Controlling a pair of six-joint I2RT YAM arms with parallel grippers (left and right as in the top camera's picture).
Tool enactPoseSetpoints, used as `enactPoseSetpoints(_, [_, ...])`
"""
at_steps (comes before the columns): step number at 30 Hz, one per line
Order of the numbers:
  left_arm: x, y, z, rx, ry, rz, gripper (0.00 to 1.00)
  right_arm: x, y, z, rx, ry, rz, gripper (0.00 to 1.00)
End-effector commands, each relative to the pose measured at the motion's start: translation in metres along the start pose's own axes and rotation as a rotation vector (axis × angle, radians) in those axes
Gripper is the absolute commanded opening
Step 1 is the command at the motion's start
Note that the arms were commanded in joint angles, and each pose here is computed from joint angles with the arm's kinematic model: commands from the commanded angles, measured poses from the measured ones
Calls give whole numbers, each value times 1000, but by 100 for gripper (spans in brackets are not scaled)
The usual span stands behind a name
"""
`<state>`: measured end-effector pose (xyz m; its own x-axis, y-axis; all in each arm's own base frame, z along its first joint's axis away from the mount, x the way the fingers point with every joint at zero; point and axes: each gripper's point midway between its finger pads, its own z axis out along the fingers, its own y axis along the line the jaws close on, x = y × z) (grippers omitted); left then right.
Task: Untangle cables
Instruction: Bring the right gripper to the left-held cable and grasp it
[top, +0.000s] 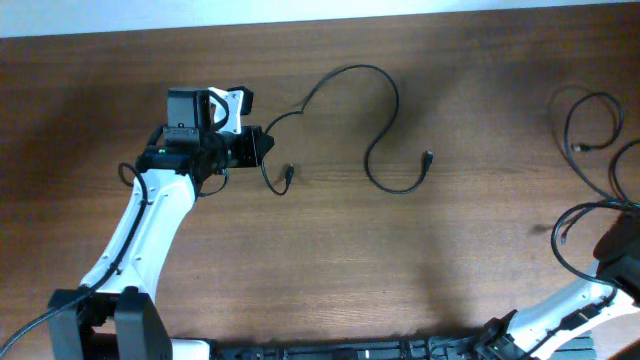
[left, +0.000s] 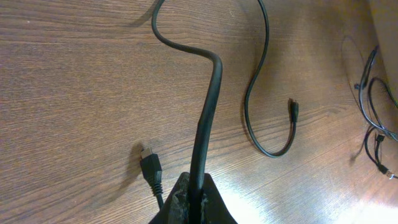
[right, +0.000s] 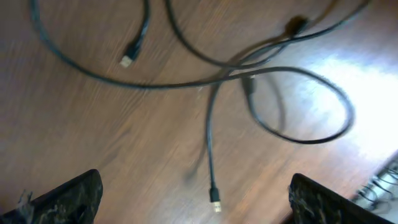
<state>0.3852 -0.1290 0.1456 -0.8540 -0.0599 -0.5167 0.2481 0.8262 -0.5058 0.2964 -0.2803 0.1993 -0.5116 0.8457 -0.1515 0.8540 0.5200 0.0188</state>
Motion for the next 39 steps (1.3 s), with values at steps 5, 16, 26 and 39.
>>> enactPoseSetpoints(5, [-8,-31,-5,126,-24,66,0,35,95,-12,-394,85,-319,95])
enactPoseSetpoints(16, [10,-119,2,425,-23,427,19,137,219,-34,-595,160,-805,99])
enactPoseSetpoints(26, [18,-87,22,160,22,418,63,258,288,-7,-582,280,-1051,99])
enactPoseSetpoints(39, [23,-83,22,147,43,407,1,339,356,7,-667,415,-684,99])
